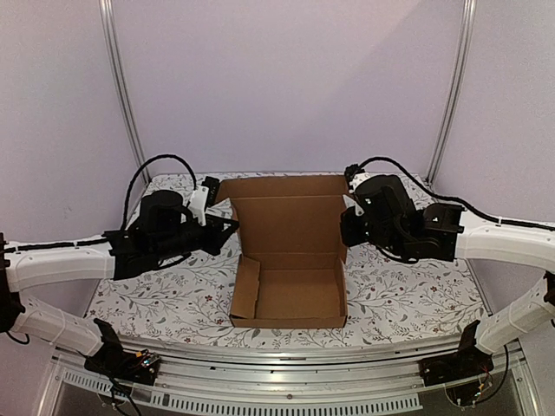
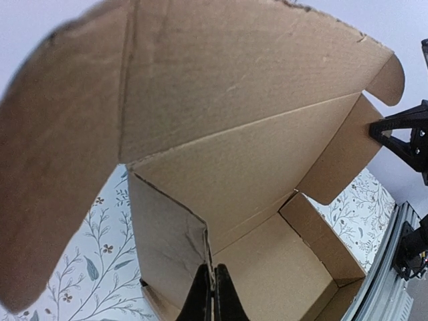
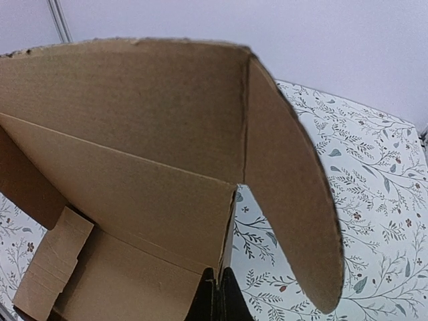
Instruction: Fold the paper box
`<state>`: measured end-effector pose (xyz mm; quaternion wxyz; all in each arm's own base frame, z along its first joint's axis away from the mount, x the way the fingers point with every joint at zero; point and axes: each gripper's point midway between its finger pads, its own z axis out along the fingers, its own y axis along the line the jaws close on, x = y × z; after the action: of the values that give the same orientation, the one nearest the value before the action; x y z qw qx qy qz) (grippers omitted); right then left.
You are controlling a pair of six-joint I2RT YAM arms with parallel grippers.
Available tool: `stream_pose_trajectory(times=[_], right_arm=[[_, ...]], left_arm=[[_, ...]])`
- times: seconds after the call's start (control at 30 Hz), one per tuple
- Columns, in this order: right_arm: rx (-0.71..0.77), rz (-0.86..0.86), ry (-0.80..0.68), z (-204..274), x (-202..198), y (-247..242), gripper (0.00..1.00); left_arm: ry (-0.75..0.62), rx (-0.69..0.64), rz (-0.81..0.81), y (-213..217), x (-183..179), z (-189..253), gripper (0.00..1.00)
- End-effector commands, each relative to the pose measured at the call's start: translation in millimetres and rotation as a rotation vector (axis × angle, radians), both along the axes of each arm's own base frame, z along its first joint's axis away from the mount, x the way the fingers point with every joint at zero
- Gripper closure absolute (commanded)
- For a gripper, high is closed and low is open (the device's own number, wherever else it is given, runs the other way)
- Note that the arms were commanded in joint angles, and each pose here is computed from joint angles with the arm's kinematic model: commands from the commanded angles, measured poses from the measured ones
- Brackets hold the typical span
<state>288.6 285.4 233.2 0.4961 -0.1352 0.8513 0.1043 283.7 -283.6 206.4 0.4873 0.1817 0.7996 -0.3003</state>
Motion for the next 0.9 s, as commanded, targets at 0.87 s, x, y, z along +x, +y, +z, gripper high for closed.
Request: stream_pose_trajectory(times=[0.87], right_arm=[[0.196, -0.062, -0.038, -11, -48, 29, 1.0]], left_arm=[[0.083, 0.135, -0.138, -15, -91, -55, 1.0]])
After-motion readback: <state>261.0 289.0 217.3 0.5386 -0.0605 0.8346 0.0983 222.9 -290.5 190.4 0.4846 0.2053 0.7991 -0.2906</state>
